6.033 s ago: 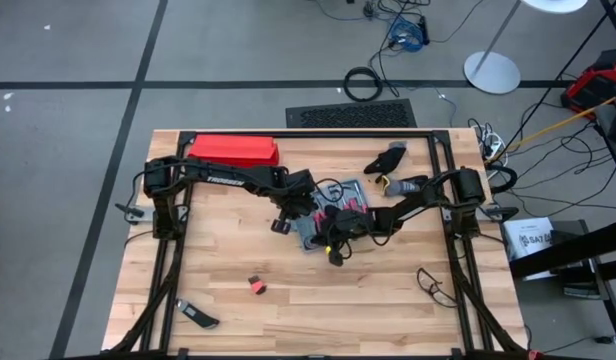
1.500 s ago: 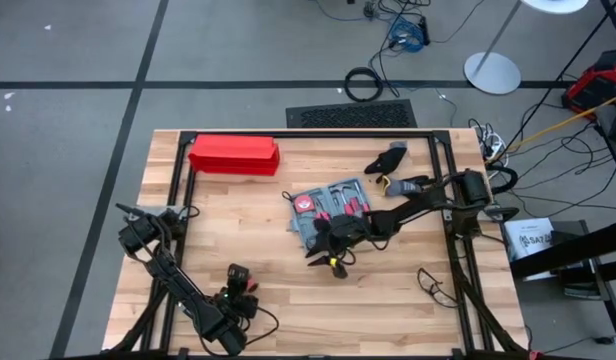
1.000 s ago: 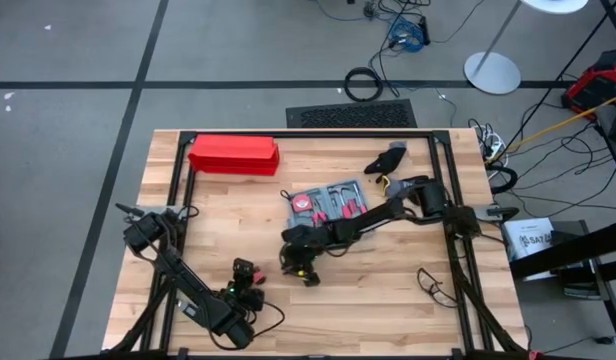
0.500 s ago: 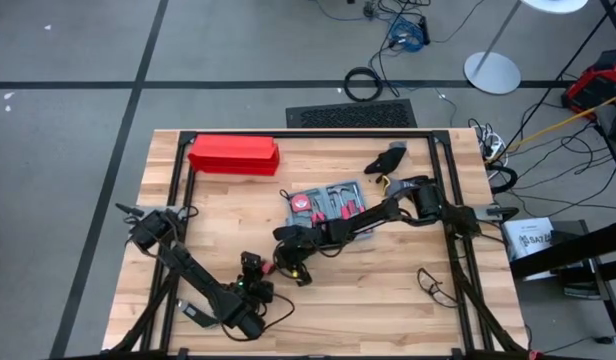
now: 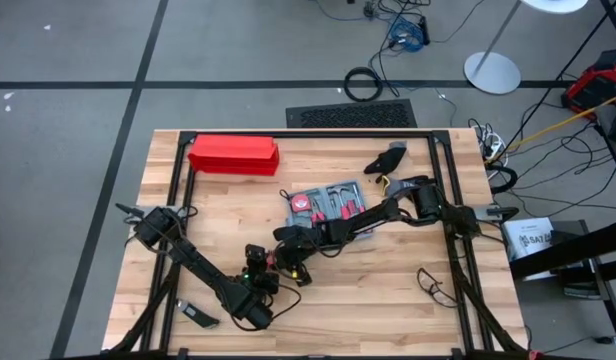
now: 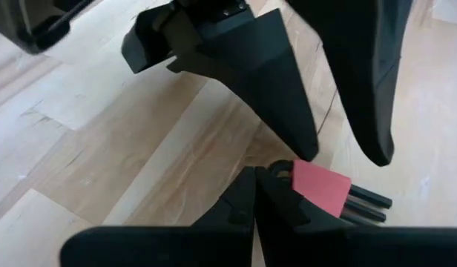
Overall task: Prefit tool cases
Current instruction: Put the orange hex key set into the gray pre-fit tool case
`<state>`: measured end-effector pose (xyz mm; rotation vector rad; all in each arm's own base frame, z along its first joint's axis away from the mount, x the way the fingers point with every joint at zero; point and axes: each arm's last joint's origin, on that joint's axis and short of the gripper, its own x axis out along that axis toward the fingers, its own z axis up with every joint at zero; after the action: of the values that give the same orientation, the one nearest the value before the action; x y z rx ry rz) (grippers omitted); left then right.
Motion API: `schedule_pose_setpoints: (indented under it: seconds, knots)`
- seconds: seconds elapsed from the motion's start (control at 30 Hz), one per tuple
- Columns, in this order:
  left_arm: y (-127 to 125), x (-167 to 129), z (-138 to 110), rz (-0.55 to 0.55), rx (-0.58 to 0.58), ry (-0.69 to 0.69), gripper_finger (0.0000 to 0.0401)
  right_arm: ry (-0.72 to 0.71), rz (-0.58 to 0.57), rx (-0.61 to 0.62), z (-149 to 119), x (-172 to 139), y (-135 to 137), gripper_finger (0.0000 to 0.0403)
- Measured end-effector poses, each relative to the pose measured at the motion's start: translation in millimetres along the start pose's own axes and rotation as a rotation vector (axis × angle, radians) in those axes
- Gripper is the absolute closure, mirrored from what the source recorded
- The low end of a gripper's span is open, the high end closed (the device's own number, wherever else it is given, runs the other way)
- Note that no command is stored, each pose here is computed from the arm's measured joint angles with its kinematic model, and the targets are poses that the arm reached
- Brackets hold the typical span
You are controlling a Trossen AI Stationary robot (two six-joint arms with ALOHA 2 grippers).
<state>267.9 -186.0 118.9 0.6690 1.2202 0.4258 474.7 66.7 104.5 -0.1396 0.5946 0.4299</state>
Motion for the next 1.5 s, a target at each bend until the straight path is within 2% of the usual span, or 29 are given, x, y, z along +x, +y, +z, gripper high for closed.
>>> schedule_pose_setpoints:
  seconds: [0.23, 0.43, 0.53, 0.63, 0.73, 0.83, 1.2, 1.5]
  knots:
    - [4, 3, 1, -0.003, 0.081, 0.019, 0.0307, 0.011, 0.006, 0.004, 4, -5, 1, 0.0403]
    - [7, -7, -11, 0.026, 0.052, 0.075, 0.0313, 0.026, -0.003, -0.029, 31, -35, 3, 0.0403]
    - [0, -12, -12, -0.015, 0.045, 0.059, 0.0313, 0.088, -0.065, -0.048, 25, -35, 1, 0.0403]
    - [-9, -8, -11, -0.075, -0.015, 0.001, 0.0313, 0.107, -0.095, -0.04, 16, -29, -7, 0.0403]
    - [-12, -1, -13, -0.084, -0.049, -0.023, 0.0313, 0.159, -0.105, 0.017, -2, -22, -17, 0.0403]
    - [-9, 7, -14, -0.078, -0.074, -0.017, 0.0313, 0.172, -0.114, 0.042, -7, -22, -24, 0.0403]
    - [3, 28, -1, -0.075, -0.089, -0.039, 0.0313, 0.165, -0.109, 0.023, -9, -16, -21, 0.0403]
    - [9, 23, 8, -0.049, -0.109, -0.067, 0.0313, 0.165, -0.107, 0.015, -9, -14, -16, 0.0403]
